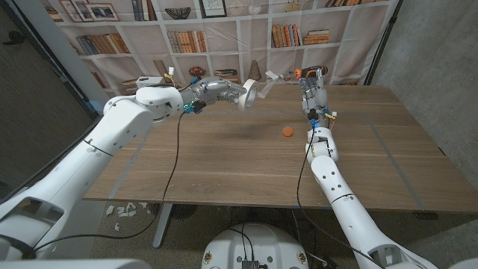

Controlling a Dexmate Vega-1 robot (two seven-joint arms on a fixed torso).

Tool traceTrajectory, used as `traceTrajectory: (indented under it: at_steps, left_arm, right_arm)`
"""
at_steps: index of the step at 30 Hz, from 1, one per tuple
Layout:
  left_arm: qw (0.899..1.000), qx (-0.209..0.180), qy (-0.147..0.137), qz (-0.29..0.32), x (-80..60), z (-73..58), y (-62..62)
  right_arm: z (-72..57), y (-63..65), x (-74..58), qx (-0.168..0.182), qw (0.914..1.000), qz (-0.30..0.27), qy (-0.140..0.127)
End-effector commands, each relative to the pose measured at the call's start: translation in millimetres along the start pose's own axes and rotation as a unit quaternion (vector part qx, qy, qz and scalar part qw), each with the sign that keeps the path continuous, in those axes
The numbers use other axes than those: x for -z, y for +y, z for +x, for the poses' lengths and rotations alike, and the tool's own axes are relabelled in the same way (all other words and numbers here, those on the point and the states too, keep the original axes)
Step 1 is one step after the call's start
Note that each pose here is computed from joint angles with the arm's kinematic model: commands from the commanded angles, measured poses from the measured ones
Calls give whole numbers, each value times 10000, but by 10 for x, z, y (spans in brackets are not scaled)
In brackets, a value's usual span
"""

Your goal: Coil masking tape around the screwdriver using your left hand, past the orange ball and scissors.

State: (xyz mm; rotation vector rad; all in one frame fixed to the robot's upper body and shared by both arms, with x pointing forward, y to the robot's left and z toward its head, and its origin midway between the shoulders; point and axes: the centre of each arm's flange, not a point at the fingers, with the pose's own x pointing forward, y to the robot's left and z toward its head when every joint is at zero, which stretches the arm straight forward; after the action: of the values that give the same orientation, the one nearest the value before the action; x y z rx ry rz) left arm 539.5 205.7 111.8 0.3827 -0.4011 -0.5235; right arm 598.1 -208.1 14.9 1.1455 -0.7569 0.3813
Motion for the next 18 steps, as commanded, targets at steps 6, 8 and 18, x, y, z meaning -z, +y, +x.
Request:
traceTrajectory:
  at_steps: [6,8,18]
  left_arm:
    - [9981,-615,-44,78,24,-76,130]
    - [9980,-627,-101,57,18,-59,132]
    - [9971,-645,-318,-249,11,-27,169]
  right_arm:
    - [-78,53,-8,-301,9971,563,422]
    - [-102,109,35,-439,9955,507,670]
    - [-147,127,106,-862,9883,380,1201]
